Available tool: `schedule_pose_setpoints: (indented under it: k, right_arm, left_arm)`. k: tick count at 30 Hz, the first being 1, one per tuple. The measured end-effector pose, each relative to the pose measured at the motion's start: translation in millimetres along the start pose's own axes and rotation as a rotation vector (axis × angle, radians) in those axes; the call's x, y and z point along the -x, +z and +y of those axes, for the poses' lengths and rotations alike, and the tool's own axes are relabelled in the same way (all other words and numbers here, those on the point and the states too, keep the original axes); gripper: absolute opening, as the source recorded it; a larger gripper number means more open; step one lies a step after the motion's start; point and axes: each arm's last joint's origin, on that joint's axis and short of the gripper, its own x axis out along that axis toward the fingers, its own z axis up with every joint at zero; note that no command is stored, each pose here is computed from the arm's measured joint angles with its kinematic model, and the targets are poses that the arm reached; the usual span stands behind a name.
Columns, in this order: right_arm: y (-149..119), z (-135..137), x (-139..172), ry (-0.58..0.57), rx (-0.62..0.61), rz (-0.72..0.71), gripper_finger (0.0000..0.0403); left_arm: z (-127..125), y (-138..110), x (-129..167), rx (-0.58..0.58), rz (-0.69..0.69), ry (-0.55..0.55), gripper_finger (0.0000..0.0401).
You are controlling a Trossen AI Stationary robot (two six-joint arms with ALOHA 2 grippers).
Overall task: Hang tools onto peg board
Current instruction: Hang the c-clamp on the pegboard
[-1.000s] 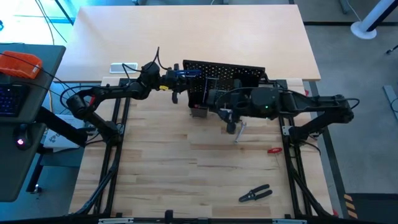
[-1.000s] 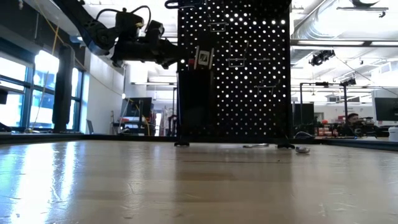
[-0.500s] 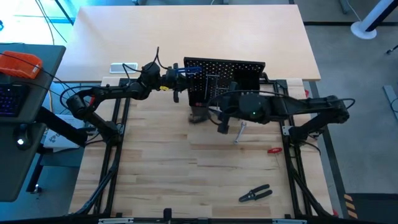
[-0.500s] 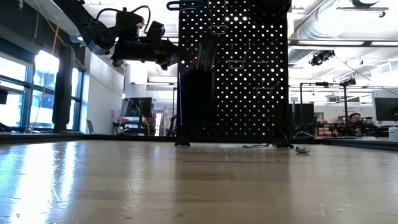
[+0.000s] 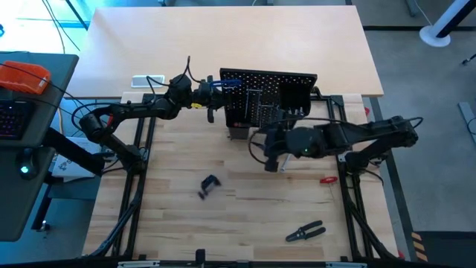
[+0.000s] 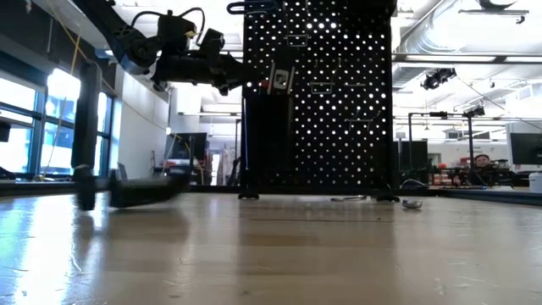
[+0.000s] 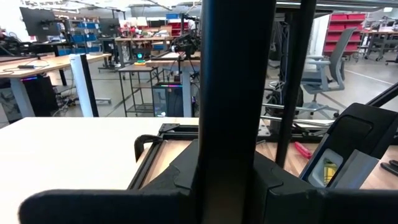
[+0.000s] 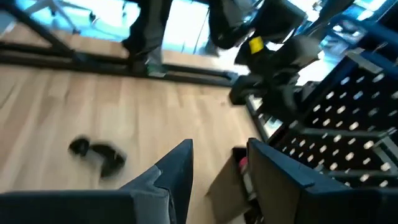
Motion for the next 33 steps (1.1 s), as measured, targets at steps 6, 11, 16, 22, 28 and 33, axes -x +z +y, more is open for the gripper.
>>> schedule_pose_setpoints:
  k: [6, 11, 16, 22, 28, 33]
  right_arm:
    - [-11, 16, 9, 0.094, -0.028, 0.101, 0.0146]
    - [-32, 38, 9, 0.154, -0.034, 0.193, 0.0146]
    - [-66, 59, -6, 0.196, -0.053, 0.230, 0.0146]
    - [-111, 81, -29, 0.273, -0.111, 0.159, 0.0146]
    - [-147, 89, -39, 0.283, -0.150, 0.123, 0.0146]
    - [-165, 92, -43, 0.286, -0.163, 0.106, 0.0146]
  left_arm:
    - [0, 0, 0, 0.001, 0.002, 0.001, 0.0057]
    - [0, 0, 0, 0.001, 0.001, -0.002, 0.0057]
    - [0, -2, 0, 0.033, 0.017, -0.012, 0.0080]
    - [-1, -2, 1, 0.038, 0.015, -0.027, 0.0176]
    - [-5, 8, 12, 0.030, 0.047, -0.023, 0.0227]
    - [-15, 20, 33, 0.008, 0.160, -0.013, 0.0235]
